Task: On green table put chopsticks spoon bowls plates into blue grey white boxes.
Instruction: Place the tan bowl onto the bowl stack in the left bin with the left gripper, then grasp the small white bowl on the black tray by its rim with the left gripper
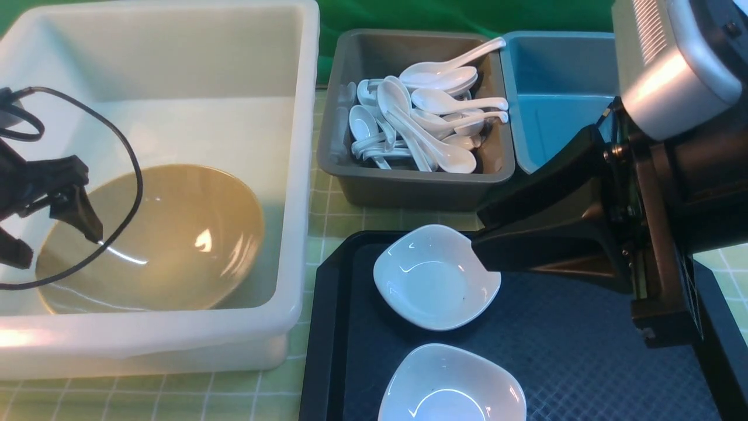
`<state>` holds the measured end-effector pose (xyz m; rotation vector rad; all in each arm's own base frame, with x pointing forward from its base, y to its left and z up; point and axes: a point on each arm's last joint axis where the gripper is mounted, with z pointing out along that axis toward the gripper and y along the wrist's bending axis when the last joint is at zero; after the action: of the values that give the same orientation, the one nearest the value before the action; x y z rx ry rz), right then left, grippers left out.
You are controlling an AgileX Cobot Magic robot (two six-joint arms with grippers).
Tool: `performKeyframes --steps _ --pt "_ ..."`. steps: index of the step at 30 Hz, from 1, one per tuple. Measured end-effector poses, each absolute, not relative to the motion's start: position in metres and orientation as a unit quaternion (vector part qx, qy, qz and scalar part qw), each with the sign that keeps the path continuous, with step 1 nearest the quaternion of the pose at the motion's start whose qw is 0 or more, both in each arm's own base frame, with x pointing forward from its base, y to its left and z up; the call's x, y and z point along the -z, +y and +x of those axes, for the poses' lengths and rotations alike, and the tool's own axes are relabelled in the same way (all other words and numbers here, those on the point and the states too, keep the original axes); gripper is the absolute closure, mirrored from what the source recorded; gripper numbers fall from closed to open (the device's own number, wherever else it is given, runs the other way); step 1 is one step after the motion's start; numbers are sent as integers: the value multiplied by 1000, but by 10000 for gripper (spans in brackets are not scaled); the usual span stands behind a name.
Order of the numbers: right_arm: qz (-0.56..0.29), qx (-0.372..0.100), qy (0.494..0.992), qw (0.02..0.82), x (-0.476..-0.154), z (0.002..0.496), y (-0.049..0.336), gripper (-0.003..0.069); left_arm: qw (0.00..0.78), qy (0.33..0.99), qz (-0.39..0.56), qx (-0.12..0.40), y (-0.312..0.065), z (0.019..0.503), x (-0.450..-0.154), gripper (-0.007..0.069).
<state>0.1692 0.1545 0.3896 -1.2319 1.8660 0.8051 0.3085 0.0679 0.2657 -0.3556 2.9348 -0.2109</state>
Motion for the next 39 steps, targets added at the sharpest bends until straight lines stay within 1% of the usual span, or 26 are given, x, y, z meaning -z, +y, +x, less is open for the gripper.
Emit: performKeyframes --steps 2,7,9,10,13,16,18,20,22,24,25,27,28,29,31,34,35,36,38,39 --pt "-477 -316 731 371 -389 169 154 454 96 986 -119 71 67 306 -271 -29" --pt "-464 -316 743 366 -389 170 154 447 101 985 -116 72 64 296 -289 -34" --pt "-452 -307 756 360 -387 171 152 444 110 985 -116 71 63 294 -300 -34" --pt "-443 -301 766 355 -386 172 151 444 130 982 -115 69 62 292 -313 -34" --pt "-427 -273 788 350 -385 172 144 442 173 976 -107 77 55 285 -338 -32" --pt "-402 -240 809 355 -389 166 133 441 221 968 -41 114 23 271 -365 -20" --pt "-388 -226 817 361 -393 160 126 439 235 960 25 152 -9 264 -376 -15" --pt "-379 -221 818 372 -397 150 119 436 234 950 97 185 -43 257 -380 11" --pt "-369 -222 821 374 -395 140 112 433 218 938 170 211 -80 250 -379 41" --pt "-361 -225 825 372 -391 132 108 433 189 928 230 223 -114 245 -371 67" --pt "-359 -225 826 371 -389 130 107 432 187 928 235 222 -117 245 -370 70" --pt "-347 -229 835 359 -376 122 102 426 148 923 283 213 -157 248 -349 88" --pt "-342 -231 840 353 -371 119 101 424 134 925 290 204 -168 252 -340 88" --pt "-340 -231 842 350 -369 119 100 424 132 926 290 200 -170 254 -338 88" --pt "-334 -233 848 338 -358 114 98 423 98 931 307 172 -196 271 -314 88" --pt "-328 -233 854 331 -352 112 96 423 76 929 329 150 -217 291 -294 87" --pt "-328 -233 854 330 -351 112 96 423 75 929 332 147 -219 295 -292 87" --pt "-328 -233 854 330 -350 111 96 423 78 922 351 143 -231 310 -285 87" --pt "-328 -233 853 332 -351 111 96 423 84 918 362 140 -236 318 -283 87" --pt "-327 -233 853 334 -351 111 96 423 94 911 378 137 -244 331 -280 87"
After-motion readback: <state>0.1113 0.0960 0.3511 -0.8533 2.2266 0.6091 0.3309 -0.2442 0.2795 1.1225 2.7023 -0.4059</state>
